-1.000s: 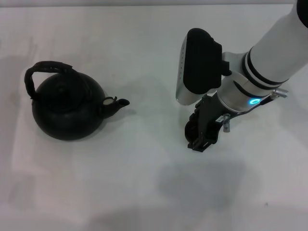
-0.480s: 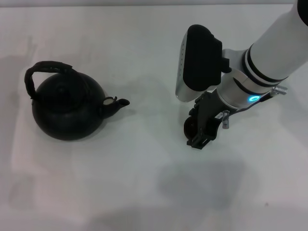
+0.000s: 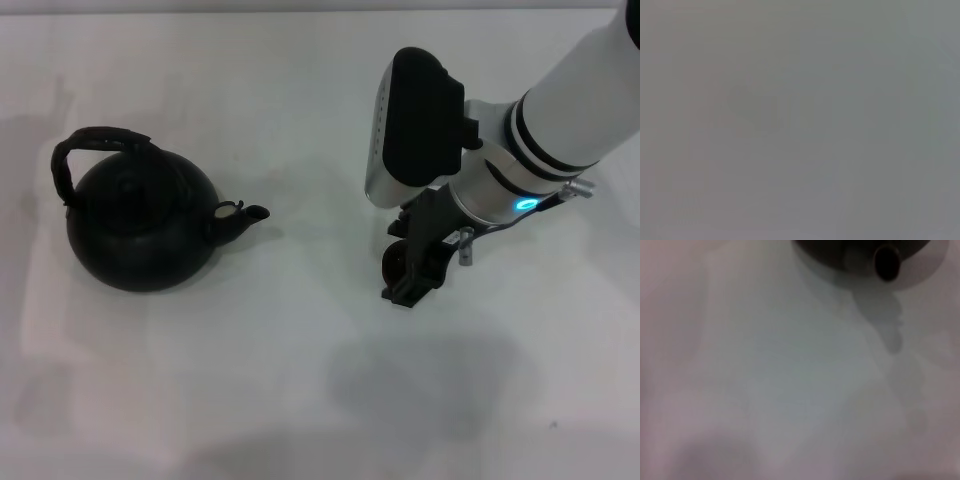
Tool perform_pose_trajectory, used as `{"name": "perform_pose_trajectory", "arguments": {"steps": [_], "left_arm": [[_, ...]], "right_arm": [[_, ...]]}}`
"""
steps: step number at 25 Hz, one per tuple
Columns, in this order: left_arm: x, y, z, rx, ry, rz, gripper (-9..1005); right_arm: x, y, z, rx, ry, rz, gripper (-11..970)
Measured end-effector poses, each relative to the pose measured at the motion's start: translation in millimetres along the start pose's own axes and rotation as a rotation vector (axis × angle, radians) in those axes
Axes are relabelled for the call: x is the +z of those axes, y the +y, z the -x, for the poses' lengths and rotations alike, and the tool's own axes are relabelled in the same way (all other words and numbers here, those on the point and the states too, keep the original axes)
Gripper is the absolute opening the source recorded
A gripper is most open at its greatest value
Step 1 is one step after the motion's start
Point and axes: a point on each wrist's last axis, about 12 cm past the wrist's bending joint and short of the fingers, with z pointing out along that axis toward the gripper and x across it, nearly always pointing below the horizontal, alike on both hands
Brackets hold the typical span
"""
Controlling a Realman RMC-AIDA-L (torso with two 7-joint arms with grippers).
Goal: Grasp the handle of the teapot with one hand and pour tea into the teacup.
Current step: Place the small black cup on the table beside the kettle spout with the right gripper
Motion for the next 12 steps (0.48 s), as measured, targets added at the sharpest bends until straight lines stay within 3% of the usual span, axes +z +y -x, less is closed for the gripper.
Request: {"name": "perform_pose_trajectory", "arguments": {"steps": [12], "left_arm": [[-1.2, 0.9, -0.6, 0.002, 0.002, 0.005, 887]], "right_arm": [[-4.7, -5.7, -1.6, 0.049, -0.108, 0.002, 849]]}}
